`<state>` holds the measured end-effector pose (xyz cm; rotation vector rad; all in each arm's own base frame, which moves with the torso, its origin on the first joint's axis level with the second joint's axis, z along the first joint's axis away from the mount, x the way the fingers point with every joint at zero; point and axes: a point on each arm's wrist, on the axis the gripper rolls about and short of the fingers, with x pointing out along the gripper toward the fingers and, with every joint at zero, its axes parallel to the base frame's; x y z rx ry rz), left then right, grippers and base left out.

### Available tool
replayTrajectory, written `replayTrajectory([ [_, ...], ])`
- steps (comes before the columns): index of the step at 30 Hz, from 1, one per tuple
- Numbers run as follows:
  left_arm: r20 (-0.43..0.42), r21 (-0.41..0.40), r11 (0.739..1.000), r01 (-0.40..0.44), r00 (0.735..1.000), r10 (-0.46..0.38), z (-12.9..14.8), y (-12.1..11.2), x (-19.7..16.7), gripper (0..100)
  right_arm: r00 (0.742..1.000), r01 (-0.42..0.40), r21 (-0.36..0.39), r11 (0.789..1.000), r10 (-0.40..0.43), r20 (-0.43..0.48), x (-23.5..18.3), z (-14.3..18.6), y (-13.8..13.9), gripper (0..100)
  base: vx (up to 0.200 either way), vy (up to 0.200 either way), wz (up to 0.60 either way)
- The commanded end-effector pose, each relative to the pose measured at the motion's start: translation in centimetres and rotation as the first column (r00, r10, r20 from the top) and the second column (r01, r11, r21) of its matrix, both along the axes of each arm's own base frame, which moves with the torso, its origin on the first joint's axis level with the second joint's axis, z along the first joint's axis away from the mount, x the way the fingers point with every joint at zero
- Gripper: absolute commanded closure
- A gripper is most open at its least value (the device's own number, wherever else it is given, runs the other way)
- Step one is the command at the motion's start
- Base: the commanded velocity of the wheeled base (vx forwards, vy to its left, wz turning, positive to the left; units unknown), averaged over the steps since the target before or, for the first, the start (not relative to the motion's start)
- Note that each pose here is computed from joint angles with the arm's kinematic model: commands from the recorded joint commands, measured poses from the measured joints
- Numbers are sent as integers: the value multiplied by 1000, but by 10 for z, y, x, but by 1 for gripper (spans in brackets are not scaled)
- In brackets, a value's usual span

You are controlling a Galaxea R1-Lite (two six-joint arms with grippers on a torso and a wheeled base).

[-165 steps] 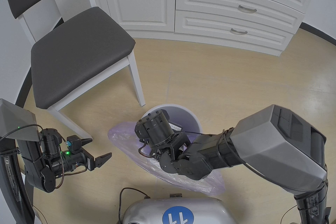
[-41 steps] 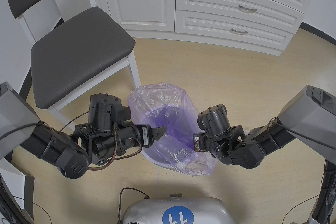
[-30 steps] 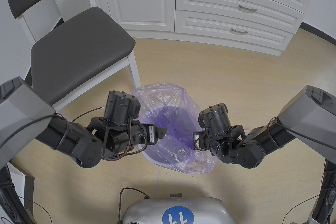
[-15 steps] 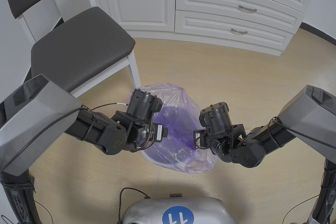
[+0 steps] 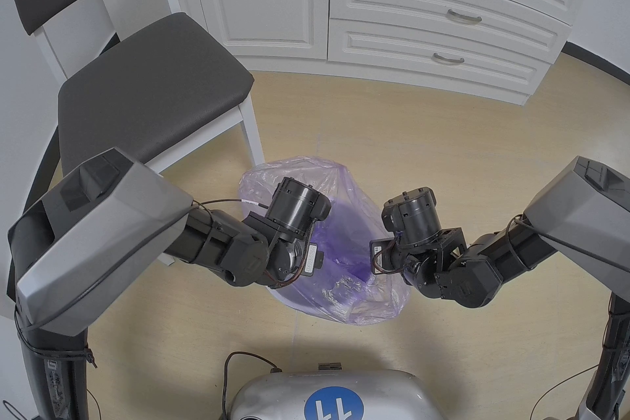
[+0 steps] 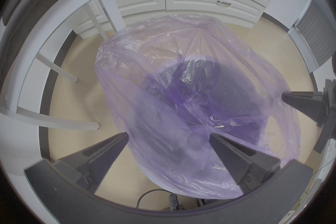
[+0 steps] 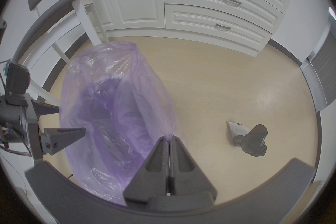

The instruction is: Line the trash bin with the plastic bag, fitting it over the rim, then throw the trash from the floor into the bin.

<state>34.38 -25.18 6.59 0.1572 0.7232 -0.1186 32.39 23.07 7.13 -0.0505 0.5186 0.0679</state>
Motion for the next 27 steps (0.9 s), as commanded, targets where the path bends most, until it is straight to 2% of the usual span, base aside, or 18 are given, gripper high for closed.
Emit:
replayTrajectory([
  [1, -7, 6, 1000, 0, 1000, 0, -5, -1, 1, 100, 1000, 3, 0, 1000, -3, 0, 0, 0, -1, 100, 0, 0, 0],
  [11, -23, 14, 1000, 9, 1000, -8, 6, 9, -20, 100, 1000, 9, -3, 1000, -9, 0, 1, 1, -4, 100, 0, 0, 0],
  [22, -74, 43, 999, 11, 997, -8, 14, 40, -62, 100, 1000, 18, -1, 1000, -18, 2, 4, 1, -6, 100, 0, 0, 0],
  [27, -80, 45, 999, 28, 997, -24, 10, 46, -79, 100, 1000, 18, -2, 1000, -18, 1, 4, 1, -6, 100, 0, 0, 0],
])
